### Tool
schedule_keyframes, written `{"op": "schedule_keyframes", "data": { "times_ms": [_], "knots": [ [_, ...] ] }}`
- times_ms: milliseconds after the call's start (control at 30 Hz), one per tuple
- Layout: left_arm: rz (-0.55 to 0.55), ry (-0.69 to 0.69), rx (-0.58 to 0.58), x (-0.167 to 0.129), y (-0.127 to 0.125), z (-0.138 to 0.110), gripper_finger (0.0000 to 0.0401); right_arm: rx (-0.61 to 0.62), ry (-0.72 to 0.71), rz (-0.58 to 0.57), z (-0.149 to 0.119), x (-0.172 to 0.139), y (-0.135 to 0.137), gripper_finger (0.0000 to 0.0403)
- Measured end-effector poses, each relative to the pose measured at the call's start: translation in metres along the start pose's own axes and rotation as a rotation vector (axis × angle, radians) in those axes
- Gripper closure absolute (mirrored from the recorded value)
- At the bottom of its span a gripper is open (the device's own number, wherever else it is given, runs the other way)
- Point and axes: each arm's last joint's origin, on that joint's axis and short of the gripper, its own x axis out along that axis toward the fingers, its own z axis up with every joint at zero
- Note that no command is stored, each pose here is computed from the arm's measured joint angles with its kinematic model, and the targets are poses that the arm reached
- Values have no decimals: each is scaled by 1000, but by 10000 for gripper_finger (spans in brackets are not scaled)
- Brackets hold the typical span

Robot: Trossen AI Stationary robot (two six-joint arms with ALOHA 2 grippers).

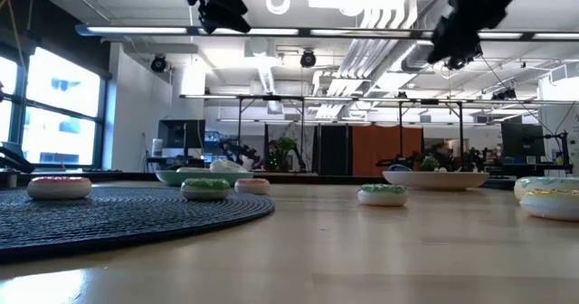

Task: Pick & Place donuts
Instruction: Put the large blue donut on the green plate

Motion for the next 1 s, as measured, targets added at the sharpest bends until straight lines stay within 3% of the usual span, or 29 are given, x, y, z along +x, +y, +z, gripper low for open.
{"op": "schedule_keyframes", "data": {
  "times_ms": [233, 500, 633, 800, 1000],
  "knots": [
    [23, 14, 3, 5, -17, -3, 194, 178, 293, -98, -34, 3, -4, 231],
    [18, 11, 10, 5, -19, -3, 194, 102, 503, -111, -87, 31, -12, 197],
    [40, 10, 12, 5, -18, -3, 194, 112, 541, -157, -104, 40, -17, 197],
    [49, 11, 13, 5, -18, -3, 194, 100, 519, -103, -101, 43, -15, 197],
    [50, 12, 13, 5, -18, -3, 194, 124, 542, -133, -106, 48, -17, 197]
  ]
}}
